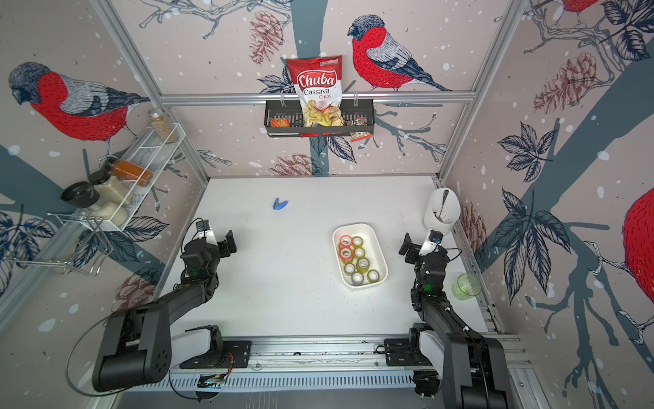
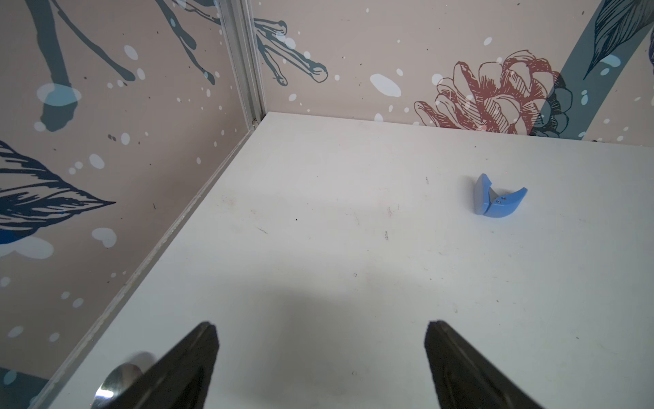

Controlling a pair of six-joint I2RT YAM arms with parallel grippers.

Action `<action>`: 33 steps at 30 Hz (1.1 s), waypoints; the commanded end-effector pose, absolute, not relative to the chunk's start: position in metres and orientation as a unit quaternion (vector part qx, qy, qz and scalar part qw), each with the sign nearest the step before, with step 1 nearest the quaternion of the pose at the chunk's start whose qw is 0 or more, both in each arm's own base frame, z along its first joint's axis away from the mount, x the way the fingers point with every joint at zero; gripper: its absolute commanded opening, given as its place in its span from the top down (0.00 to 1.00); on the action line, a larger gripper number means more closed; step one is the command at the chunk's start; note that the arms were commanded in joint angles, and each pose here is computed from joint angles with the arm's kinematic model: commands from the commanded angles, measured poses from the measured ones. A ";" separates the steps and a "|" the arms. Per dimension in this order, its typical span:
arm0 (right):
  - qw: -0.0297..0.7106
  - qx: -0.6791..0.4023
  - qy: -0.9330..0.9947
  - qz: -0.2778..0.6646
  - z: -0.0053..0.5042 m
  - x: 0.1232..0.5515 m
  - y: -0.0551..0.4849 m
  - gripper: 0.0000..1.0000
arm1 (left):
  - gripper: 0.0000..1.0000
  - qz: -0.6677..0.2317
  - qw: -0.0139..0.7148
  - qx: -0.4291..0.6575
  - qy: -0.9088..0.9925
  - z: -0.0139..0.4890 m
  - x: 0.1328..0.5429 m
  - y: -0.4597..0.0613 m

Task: Put the transparent tape into the storage box
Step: Reset both arms

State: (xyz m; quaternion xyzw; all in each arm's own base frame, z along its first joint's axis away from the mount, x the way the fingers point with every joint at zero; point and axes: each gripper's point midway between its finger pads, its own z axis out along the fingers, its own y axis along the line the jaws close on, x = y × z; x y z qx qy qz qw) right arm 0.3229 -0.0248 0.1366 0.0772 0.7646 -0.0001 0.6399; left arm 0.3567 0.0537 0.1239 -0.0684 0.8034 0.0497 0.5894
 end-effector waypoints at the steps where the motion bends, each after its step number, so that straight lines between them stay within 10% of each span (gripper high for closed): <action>1: 0.690 0.072 0.720 -0.006 0.168 0.331 -0.026 0.00 | 0.04 0.042 0.648 -0.052 0.759 0.153 0.366 0.049; 33: 0.661 0.126 0.737 -0.062 0.129 0.365 -0.037 0.00 | 0.03 0.016 0.645 -0.028 0.764 0.123 0.383 0.012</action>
